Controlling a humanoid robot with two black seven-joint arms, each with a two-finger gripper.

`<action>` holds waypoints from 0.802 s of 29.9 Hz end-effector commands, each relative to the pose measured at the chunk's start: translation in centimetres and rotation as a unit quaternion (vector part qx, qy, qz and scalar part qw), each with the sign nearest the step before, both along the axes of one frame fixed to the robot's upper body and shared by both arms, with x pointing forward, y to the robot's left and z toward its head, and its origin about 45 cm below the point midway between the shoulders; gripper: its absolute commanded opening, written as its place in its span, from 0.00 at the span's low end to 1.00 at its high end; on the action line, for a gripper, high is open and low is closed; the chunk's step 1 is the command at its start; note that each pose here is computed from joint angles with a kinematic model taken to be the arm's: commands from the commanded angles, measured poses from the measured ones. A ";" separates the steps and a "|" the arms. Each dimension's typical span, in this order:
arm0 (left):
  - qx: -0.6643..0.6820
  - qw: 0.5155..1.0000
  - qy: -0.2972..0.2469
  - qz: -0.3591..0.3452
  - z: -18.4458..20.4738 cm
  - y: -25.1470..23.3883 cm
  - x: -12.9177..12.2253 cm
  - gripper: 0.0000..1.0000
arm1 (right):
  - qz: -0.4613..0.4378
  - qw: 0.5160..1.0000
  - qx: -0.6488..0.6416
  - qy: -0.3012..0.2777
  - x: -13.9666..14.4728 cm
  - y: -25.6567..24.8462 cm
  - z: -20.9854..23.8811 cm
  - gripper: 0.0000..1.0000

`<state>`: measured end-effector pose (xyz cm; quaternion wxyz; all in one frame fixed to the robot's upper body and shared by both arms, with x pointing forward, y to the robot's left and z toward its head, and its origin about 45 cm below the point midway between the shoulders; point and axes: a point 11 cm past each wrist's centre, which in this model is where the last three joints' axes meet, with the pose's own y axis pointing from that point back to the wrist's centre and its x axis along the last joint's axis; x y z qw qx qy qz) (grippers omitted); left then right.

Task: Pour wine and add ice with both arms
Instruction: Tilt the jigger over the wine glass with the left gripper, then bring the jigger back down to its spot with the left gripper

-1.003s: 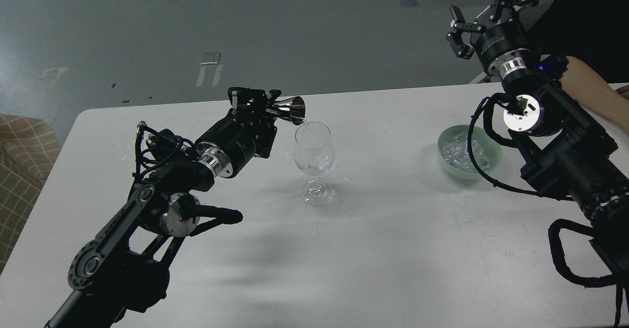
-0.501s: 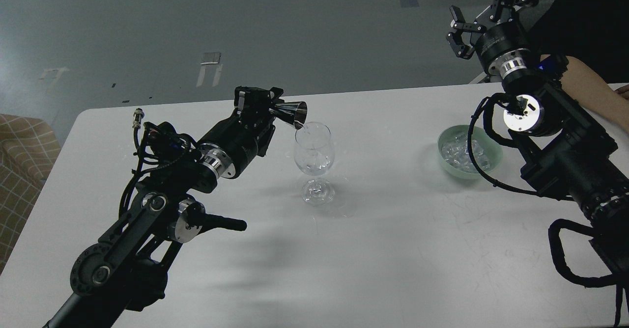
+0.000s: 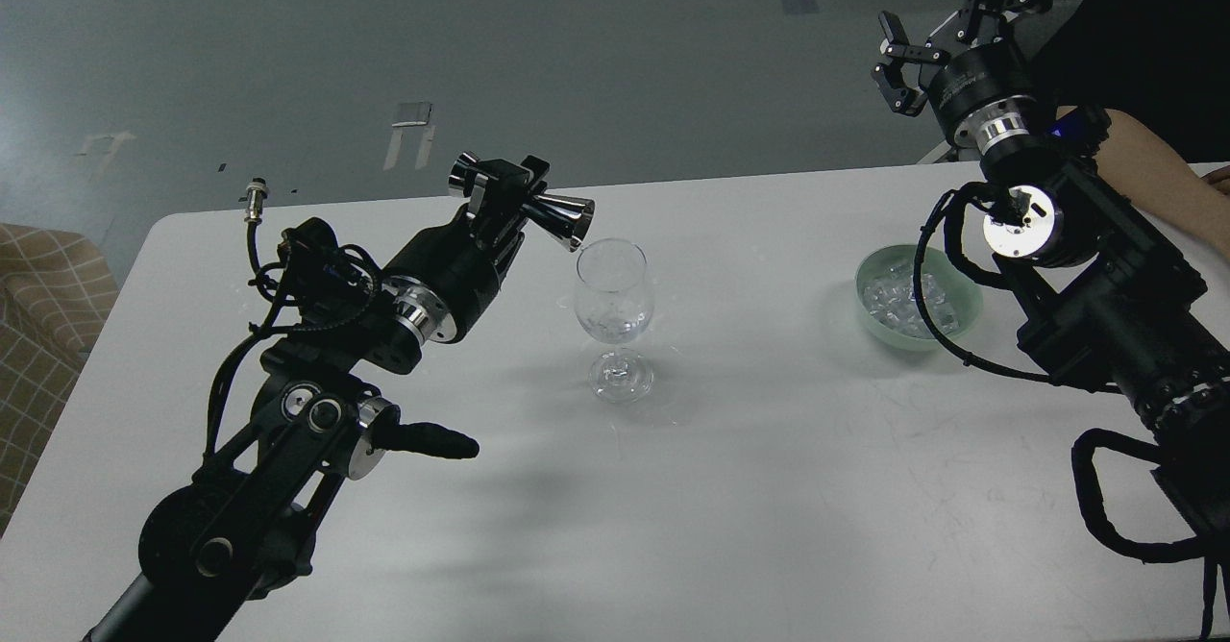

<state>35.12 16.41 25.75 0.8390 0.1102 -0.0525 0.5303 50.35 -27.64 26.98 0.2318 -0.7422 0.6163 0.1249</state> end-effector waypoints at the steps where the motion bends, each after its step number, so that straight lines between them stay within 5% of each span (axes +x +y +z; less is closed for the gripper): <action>1: 0.016 1.000 -0.014 -0.004 0.5 0.0 0.0 0.07 | 0.000 1.000 0.000 0.000 0.0 0.0 0.0 1.00; 7: 0.011 1.000 -0.011 -0.005 1.1 0.1 0.0 0.08 | 0.001 1.000 0.000 0.001 0.0 0.1 -0.1 1.00; 13: -0.124 0.989 0.080 0.002 1.9 0.3 -0.1 0.09 | -0.001 1.000 0.000 0.001 0.0 0.0 -0.1 1.00; 17: -0.263 0.952 0.154 0.042 2.4 2.2 0.4 0.09 | -0.001 1.000 -0.001 0.001 -0.1 -0.1 -0.1 1.00; 24: -0.466 0.859 0.193 0.087 2.1 7.0 0.1 0.11 | -0.001 1.000 0.000 0.002 -0.1 -0.1 -0.2 1.00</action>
